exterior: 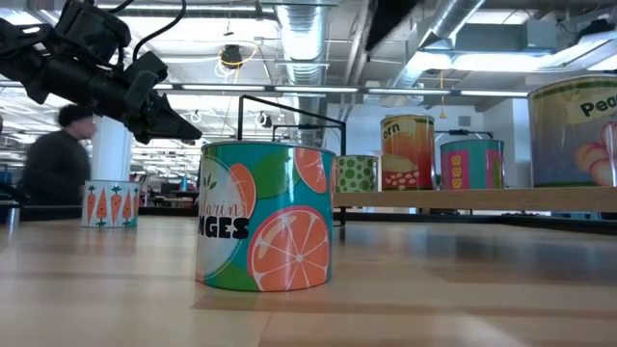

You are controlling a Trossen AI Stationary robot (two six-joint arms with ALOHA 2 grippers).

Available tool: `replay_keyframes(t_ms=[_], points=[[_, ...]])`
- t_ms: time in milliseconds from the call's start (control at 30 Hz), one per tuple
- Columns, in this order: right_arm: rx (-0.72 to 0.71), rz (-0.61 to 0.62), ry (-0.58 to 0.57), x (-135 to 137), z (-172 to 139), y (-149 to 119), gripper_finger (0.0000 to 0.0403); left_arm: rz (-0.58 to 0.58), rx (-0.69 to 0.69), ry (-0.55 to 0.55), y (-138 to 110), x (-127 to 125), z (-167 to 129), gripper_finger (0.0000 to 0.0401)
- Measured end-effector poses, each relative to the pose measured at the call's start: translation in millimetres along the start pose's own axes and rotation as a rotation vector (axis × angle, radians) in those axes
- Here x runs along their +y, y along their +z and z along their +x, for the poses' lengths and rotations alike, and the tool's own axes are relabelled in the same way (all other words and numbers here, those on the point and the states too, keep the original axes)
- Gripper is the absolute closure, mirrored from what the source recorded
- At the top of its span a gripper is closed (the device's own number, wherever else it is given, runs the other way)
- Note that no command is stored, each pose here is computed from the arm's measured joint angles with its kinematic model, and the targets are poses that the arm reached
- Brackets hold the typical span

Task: Pick and place cans onto a shelf
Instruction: Put the large canned peaches aligned with the other large canned peaches on the shelf

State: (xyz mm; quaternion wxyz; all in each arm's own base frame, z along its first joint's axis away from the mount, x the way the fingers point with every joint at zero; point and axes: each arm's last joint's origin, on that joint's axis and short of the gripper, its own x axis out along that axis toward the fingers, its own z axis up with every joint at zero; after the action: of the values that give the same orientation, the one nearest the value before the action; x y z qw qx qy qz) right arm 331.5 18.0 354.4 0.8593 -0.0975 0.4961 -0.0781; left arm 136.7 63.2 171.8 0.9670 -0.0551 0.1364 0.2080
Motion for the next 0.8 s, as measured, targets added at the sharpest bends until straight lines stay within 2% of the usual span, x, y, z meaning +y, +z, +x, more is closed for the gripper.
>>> replay_keyframes(t_ms=[67,167,433,600,700,800], points=[[-0.135,-0.016,0.014,5.7,-16.4,-3.0,0.0382,0.0,0.0,-0.001,0.0,0.0,0.0,0.0401],[-0.296,-0.068,0.038,17.1,-24.4,-15.7,0.038,0.008,-0.002,-0.004,0.2,-0.1,0.0,0.0401],[-0.684,-0.154,0.173,31.6,-11.2,-77.4,0.0395,0.026,-0.013,-0.062,1.4,-3.7,-0.1,0.0401],[-0.942,-0.174,0.11,30.0,-10.1,-108.4,0.0385,0.041,-0.043,-0.14,14.3,-11.5,-0.8,0.0401],[-1.032,-0.165,0.083,28.1,-12.6,-123.1,0.0386,0.053,-0.04,-0.196,21.9,-19.2,-1.9,0.0401],[-1.043,-0.144,0.093,27.6,-13.7,-131.9,0.0384,0.09,-0.026,-0.241,26.6,-29.7,-3.7,0.0401]])
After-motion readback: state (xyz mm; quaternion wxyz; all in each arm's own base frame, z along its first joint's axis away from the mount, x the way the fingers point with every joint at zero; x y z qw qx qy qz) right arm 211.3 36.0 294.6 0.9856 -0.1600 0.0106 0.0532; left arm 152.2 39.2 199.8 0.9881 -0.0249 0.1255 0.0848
